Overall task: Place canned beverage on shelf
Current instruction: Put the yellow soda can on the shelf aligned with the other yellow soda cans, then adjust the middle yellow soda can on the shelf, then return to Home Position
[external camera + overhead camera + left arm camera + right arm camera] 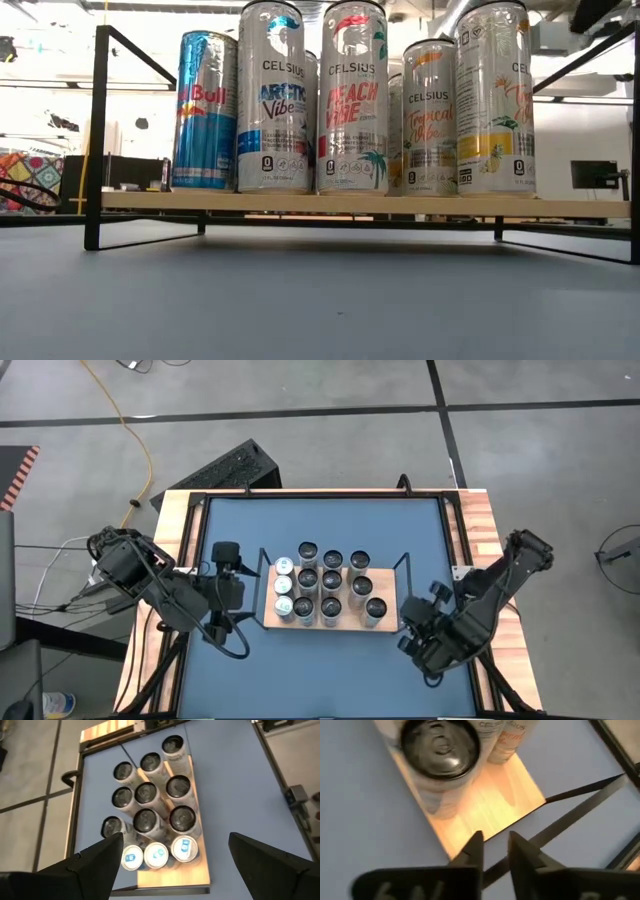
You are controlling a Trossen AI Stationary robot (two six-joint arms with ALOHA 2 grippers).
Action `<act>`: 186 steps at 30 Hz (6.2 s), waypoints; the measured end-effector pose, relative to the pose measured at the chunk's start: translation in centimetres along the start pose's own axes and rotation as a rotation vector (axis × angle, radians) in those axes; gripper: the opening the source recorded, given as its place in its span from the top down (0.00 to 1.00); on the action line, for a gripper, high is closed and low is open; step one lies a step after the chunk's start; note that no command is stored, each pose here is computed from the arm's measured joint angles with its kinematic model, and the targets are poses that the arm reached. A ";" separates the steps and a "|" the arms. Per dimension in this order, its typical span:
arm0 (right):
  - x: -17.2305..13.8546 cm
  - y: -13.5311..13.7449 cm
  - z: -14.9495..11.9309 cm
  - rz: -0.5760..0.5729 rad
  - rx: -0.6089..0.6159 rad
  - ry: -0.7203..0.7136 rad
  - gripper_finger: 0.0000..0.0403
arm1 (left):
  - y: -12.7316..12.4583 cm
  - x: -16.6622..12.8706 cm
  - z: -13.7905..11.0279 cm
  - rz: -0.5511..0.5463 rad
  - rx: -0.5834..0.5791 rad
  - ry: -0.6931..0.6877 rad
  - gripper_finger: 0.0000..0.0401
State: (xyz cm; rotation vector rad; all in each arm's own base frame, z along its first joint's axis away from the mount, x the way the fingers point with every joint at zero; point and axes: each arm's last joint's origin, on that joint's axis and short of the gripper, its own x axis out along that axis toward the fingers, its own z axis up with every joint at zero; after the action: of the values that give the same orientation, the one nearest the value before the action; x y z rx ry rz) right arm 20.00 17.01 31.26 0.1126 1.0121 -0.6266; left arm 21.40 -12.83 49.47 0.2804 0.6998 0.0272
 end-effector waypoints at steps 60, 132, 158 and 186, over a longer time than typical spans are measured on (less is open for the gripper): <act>4.2 2.6 2.7 0.170 0.033 -0.155 1.00 | 0.0 0.0 0.3 0.021 -0.052 -0.034 0.13; -13.8 -6.0 8.7 0.467 -0.177 -0.725 1.00 | -2.3 -4.0 1.8 -0.183 0.161 -0.344 0.13; -3.7 -17.2 1.1 1.106 -0.135 -1.009 1.00 | 4.7 -5.0 -15.2 -0.530 -0.139 -0.921 0.13; 11.5 -15.0 -9.9 1.129 0.005 -1.157 1.00 | -0.1 6.4 -27.4 -0.632 -0.394 -0.964 0.13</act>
State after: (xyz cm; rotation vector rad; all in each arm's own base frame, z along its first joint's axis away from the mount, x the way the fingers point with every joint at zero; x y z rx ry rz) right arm 8.68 3.36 19.39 0.2559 -0.2549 0.3750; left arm 8.74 -5.48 25.42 -0.3162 -0.2085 -0.5374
